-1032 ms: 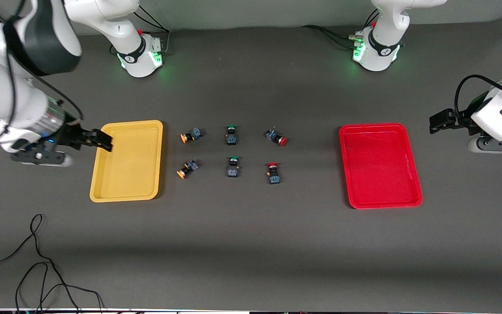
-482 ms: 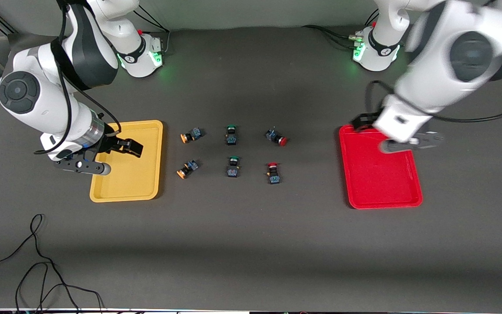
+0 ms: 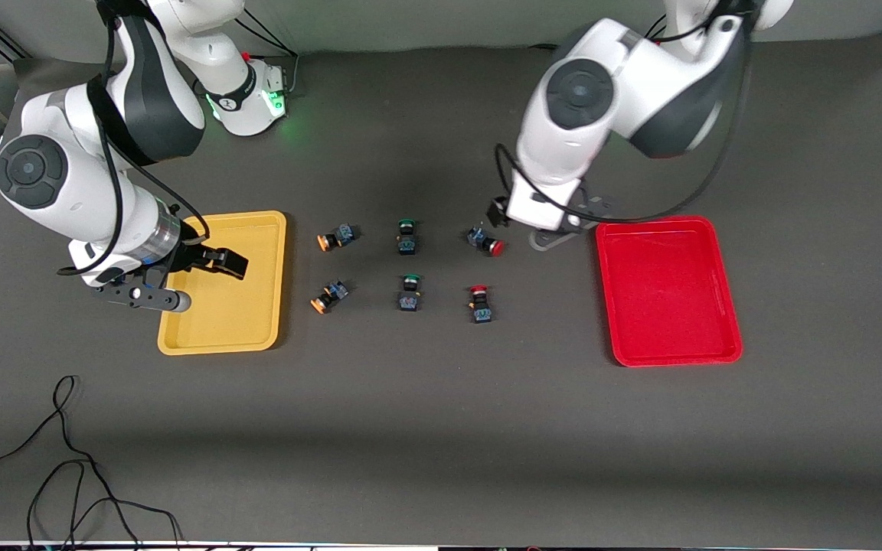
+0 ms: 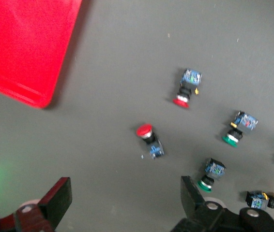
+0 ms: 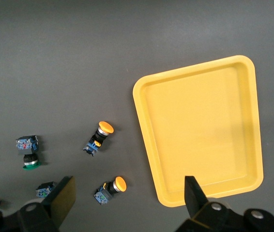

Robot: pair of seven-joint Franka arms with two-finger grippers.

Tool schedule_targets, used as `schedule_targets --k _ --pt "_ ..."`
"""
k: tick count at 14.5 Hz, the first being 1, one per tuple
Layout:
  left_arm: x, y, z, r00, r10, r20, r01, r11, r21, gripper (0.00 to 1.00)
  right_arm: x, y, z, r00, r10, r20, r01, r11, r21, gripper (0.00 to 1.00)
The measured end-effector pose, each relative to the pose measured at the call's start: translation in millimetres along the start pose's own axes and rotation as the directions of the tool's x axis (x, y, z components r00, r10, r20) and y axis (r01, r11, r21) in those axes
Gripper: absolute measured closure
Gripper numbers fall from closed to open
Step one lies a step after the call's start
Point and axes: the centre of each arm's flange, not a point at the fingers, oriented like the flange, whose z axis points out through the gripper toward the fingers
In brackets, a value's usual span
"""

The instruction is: Place red and yellow buttons in trays

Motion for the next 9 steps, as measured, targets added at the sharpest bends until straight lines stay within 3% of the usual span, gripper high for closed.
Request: schedule_targets --k 4,9 --pt "-14 14 41 0.999 -0.036 0.000 0.036 0.999 0.005 0.00 -1 -12 17 0.984 0.173 0.035 -0.173 0.985 -0.003 0.00" --pt "-36 21 149 0.997 -0.081 -0.018 0.081 0.997 -0.017 0.00 -3 -24 44 0.952 0.290 0.101 -0.290 0.957 -0.009 0.00"
